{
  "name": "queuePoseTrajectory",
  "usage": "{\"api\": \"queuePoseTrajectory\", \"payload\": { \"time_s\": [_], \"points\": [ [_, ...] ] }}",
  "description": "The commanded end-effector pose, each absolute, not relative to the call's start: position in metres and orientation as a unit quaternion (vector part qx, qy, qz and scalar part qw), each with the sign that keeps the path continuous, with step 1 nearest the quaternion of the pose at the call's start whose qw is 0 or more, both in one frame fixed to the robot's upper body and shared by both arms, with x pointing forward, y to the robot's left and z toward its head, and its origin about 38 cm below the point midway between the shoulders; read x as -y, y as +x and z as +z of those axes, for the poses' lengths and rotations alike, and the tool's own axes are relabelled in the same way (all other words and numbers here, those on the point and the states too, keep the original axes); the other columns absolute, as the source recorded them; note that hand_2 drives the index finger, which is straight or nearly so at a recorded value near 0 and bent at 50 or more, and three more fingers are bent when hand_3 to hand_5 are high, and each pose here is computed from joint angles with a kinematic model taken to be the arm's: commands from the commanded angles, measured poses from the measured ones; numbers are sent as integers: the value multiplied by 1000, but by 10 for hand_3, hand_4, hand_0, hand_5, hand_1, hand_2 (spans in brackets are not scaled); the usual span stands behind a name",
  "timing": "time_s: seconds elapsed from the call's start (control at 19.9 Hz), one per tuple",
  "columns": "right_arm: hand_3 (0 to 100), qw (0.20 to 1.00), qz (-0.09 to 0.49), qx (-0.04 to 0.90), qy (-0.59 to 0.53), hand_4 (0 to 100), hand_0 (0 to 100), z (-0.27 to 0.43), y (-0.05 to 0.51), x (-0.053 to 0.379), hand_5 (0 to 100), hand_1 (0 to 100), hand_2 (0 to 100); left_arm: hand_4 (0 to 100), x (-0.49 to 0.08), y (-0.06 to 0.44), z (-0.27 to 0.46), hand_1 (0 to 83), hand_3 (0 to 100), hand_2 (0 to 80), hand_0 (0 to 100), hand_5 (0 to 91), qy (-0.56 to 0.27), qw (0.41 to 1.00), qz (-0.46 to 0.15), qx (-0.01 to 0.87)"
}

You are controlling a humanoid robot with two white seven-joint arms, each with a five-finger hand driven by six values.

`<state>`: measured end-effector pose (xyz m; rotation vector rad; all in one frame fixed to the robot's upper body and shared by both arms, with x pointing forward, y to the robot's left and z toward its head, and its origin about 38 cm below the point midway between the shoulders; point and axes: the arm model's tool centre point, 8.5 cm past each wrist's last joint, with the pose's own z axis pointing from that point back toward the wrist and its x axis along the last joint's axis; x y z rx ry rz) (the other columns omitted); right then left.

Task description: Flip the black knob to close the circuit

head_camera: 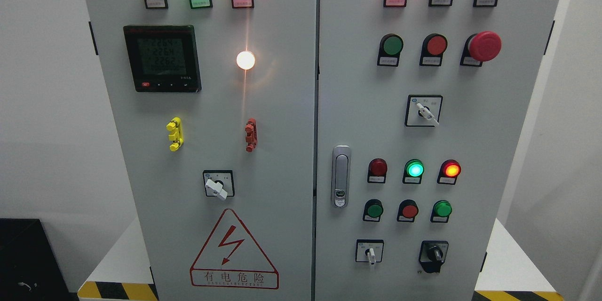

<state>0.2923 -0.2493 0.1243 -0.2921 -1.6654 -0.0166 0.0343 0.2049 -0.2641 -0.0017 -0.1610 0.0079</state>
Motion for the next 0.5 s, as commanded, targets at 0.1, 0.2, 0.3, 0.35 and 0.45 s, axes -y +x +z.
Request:
{"api": "queuePoseTrajectory", "payload": {
  "time_s": [0.1,0.2,0.3,0.35,0.45],
  "points": [
    [172,656,-72,751,-26,145,0,133,269,245,87,0,59,0,-204,30,-264,556,0,0,120,0,-1,997,4,77],
    [156,656,-70,751,-17,127,0,132,267,243,68,0,54,0,-205,30,-264,556,0,0,120,0,0,997,4,77],
    [133,652,-66,756,-3,105,0,132,264,238,43,0,46,0,-205,30,-264,556,0,0,120,0,0,997,4,77],
    [127,650,-65,757,1,95,0,131,263,236,36,0,41,0,-205,30,-264,556,0,0,120,0,0,997,4,77],
    [112,651,-64,756,9,80,0,130,262,233,25,0,31,0,-205,30,-264,556,0,0,120,0,0,997,4,77]
  ]
}}
